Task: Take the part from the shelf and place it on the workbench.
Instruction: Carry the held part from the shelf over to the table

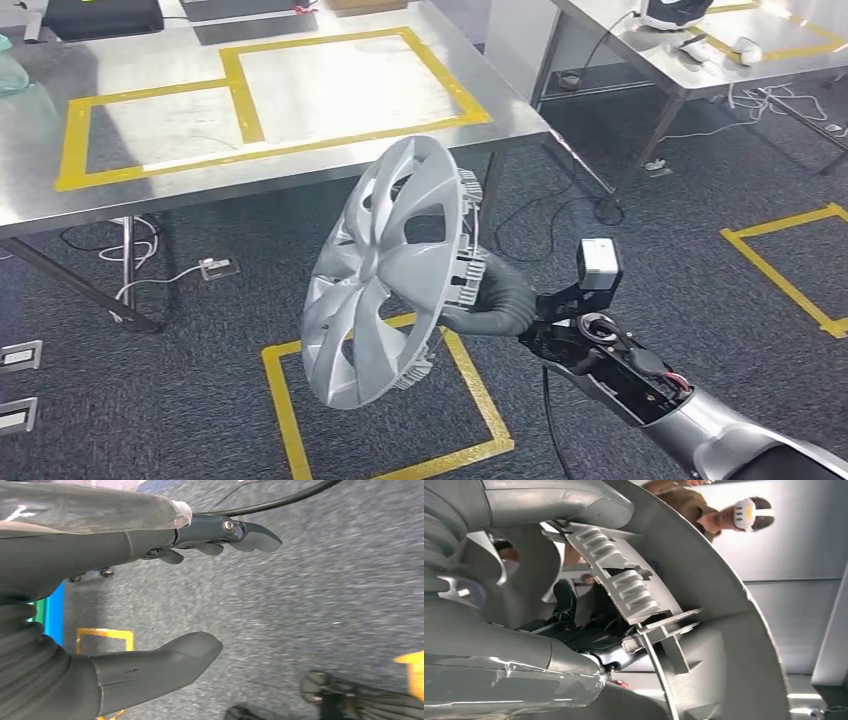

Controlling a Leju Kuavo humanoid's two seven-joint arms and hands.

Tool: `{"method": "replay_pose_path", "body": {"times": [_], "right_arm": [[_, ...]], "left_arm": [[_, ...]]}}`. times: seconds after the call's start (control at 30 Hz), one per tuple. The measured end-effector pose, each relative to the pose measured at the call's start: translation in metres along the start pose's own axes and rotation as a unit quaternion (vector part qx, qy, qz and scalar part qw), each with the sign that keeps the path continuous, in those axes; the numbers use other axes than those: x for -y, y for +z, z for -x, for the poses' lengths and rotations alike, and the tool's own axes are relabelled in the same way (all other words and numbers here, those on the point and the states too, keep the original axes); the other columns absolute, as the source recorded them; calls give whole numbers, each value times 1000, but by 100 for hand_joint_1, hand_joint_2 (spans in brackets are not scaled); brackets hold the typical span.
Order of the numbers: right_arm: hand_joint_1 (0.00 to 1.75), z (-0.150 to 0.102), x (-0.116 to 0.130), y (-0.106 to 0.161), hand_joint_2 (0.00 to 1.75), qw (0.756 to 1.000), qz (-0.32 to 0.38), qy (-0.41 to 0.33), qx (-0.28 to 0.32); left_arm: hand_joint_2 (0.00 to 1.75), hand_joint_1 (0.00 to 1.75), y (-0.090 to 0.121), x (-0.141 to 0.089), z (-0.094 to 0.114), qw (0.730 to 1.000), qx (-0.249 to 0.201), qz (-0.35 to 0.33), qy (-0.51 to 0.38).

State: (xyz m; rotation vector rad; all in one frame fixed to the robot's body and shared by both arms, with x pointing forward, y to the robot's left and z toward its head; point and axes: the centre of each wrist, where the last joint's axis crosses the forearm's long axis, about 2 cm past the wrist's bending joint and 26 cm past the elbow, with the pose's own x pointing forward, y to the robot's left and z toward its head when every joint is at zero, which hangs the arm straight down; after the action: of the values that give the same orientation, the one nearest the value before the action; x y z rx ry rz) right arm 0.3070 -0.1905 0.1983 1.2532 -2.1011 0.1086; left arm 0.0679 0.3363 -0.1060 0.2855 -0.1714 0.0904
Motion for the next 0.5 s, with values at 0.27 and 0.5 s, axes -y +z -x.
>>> {"method": "replay_pose_path", "body": {"times": [0.27, 0.5], "right_arm": [[175, 0, -1, 0, 175, 1000, -5, 5, -4], [175, 0, -3, -2, 175, 1000, -18, 16, -9]], "left_arm": [[175, 0, 1, 3, 0, 1000, 1, 2, -3], [175, 0, 1, 3, 0, 1000, 1, 2, -1]]}}
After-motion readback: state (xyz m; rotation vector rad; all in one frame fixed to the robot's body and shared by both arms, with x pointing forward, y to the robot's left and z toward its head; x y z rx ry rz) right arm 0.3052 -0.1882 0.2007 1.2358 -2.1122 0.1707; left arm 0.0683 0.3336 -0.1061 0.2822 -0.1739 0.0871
